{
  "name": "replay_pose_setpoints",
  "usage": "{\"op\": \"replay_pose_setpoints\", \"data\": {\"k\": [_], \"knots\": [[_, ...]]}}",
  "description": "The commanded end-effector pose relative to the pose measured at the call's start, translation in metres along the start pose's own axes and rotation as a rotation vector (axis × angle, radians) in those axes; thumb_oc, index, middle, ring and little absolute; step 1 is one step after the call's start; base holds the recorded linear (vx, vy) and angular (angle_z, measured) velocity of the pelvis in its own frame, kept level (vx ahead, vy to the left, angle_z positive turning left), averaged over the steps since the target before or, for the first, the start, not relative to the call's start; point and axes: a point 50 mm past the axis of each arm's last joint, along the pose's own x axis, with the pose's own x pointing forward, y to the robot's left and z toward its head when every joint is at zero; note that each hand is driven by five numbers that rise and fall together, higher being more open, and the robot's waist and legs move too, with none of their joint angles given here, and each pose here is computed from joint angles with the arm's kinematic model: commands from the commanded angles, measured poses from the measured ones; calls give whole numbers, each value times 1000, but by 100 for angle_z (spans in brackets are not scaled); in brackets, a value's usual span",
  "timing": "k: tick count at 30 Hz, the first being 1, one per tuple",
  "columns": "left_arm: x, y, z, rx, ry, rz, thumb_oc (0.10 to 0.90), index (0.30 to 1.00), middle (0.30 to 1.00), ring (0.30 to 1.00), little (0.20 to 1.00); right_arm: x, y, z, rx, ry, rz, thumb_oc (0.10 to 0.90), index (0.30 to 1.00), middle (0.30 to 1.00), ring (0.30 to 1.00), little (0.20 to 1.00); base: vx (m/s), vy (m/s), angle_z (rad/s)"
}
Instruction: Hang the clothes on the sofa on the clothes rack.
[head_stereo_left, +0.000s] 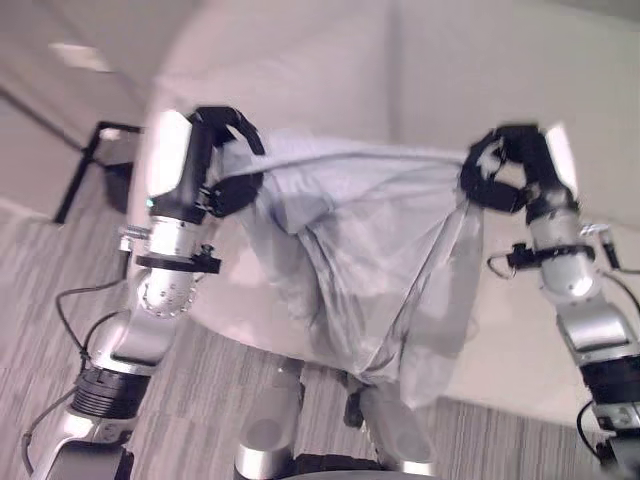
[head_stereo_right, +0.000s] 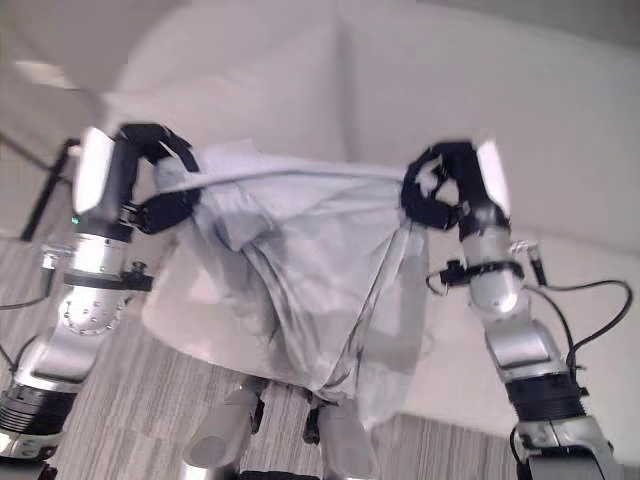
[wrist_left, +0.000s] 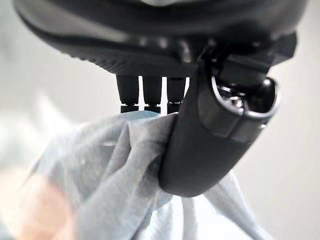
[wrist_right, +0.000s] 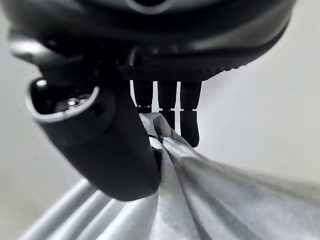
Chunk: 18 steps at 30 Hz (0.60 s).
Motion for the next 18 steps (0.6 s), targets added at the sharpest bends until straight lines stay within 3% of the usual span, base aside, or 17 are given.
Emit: {"op": "replay_pose_setpoints", "data": {"k": [1,9,11,18], "knots": [[-5,80,-8,201,-20,342,400,300,300,300,300,3,-43,-1,-123,-35,-124,400,300,300,300,300,-36,222,106],[15,131,9,415,-142,478,400,300,300,300,300,33,-64,22,-261,-124,-128,400,300,300,300,300,-134,452,67],[35,146,24,468,-217,511,400,300,300,300,300,39,-63,19,-254,-101,-137,400,300,300,300,300,-317,694,23],[85,130,42,417,-300,490,400,300,300,300,300,61,-79,21,-257,-81,-207,400,300,300,300,300,-195,426,71]]}}
